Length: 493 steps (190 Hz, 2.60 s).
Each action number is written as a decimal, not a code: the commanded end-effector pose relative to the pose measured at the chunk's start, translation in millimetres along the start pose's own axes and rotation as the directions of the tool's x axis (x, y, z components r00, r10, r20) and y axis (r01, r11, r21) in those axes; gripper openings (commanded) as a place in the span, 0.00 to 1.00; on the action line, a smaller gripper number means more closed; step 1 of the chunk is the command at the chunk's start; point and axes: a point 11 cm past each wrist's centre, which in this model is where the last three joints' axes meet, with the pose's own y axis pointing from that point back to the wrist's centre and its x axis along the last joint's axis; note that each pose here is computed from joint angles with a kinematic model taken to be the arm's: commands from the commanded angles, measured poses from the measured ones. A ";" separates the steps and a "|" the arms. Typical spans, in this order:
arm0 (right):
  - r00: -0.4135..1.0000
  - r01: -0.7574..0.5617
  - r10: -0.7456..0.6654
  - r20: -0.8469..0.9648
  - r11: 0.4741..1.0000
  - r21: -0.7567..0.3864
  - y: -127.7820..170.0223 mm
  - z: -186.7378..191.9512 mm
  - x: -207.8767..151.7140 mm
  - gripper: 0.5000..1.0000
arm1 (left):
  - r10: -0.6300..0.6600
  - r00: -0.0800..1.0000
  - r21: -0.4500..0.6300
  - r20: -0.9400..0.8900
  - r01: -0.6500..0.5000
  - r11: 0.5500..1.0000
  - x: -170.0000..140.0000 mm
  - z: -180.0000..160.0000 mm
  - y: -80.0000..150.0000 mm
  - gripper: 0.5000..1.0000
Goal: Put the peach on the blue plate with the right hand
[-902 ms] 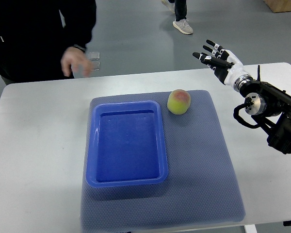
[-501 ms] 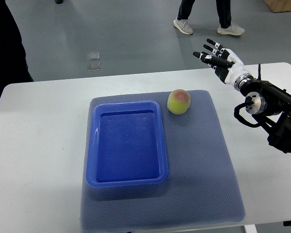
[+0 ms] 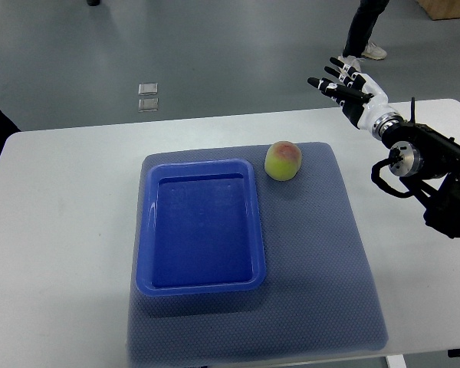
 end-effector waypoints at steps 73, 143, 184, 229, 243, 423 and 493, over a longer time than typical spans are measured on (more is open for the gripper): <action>1.000 0.006 -0.006 0.003 1.000 0.010 -2.0 -3.5 -4.3 0.86 | 0.000 1.000 0.000 -0.001 0.000 1.000 0.0 0.1 0.0 1.00; 1.000 0.020 -0.020 -0.008 0.999 0.044 -2.1 -7.0 -8.4 0.86 | 0.000 1.000 0.000 -0.001 0.000 1.000 0.0 0.1 0.0 1.00; 0.999 0.029 -0.028 -0.036 0.999 0.043 -2.5 -10.2 -7.8 0.86 | 0.000 1.000 0.000 -0.001 0.000 1.000 0.0 0.1 0.0 1.00; 0.994 0.077 -0.072 -0.087 0.996 0.047 -5.0 -15.3 -17.7 0.86 | 0.000 1.000 -0.002 -0.001 0.000 1.000 0.0 0.2 0.0 1.00; 0.981 0.115 -0.109 -0.159 0.993 0.024 -6.5 -13.4 -26.8 0.86 | 0.000 1.000 0.000 -0.001 0.000 1.000 0.0 0.1 0.0 1.00; 0.003 0.268 -0.549 -0.836 0.805 -0.528 -3.9 7.8 -80.4 0.85 | 0.005 1.000 0.000 0.000 -0.005 1.000 1.6 0.0 0.0 1.00; -0.068 0.195 -0.547 -0.834 0.813 -0.549 -12.7 25.6 -84.3 0.83 | 0.005 1.000 0.000 0.000 -0.005 1.000 1.6 0.0 0.0 1.00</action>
